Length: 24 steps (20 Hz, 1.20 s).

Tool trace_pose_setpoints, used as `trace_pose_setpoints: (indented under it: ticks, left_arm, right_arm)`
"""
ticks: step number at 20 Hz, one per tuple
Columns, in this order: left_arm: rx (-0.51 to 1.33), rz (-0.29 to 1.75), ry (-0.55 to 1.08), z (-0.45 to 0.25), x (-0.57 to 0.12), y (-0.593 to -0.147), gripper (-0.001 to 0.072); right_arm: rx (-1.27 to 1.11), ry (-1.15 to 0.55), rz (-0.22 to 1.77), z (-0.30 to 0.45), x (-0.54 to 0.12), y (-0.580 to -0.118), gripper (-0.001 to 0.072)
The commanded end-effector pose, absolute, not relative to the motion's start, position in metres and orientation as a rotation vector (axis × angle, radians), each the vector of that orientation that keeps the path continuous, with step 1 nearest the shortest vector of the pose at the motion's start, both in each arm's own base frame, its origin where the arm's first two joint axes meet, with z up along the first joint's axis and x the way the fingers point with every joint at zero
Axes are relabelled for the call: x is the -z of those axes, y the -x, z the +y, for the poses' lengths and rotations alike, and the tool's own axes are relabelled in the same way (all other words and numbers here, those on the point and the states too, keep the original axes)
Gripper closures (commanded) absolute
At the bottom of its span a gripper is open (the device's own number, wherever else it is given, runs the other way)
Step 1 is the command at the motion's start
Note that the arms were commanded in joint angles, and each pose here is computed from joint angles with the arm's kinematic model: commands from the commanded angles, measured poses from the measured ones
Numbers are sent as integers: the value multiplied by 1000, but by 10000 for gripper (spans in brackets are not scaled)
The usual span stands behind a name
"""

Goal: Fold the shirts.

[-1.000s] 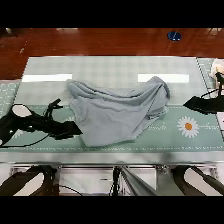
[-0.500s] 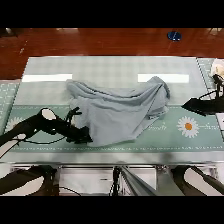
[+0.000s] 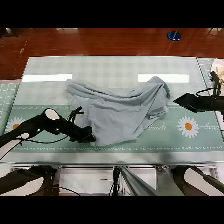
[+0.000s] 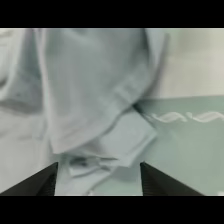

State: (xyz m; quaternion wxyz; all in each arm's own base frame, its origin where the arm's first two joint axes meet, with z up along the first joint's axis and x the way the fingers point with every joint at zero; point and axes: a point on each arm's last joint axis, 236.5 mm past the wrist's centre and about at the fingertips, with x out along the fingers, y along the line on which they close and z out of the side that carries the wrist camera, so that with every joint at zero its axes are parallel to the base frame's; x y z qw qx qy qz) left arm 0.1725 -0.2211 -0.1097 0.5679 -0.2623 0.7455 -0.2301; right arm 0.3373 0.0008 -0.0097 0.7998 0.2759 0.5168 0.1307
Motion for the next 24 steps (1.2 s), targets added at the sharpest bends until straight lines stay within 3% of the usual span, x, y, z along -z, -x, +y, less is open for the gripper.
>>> trace_pose_setpoints:
  ticks: [1,6,16,17,18,20,24]
  left_arm:
    - [546,1745,621,-223,107,-173,681]
    - [560,1755,617,-223,106,-170,681]
    - [583,1755,602,-223,105,-168,681]
    - [588,1752,598,-223,105,-168,681]
    - [588,1752,598,-223,105,-168,681]
    - [600,1751,591,-224,105,-168,681]
    - [662,1660,567,-225,83,-186,683]
  right_arm:
    - [-375,-680,1108,30,13,-347,132]
    - [-424,-618,1207,70,57,-352,132]
    - [-379,-641,1251,91,79,-358,144]
    - [-355,-642,1247,95,84,-363,215]
    - [-332,-639,1219,100,87,-372,347]
    - [-300,-663,1134,108,80,-393,682]
    - [-430,-702,914,119,-7,-414,686]
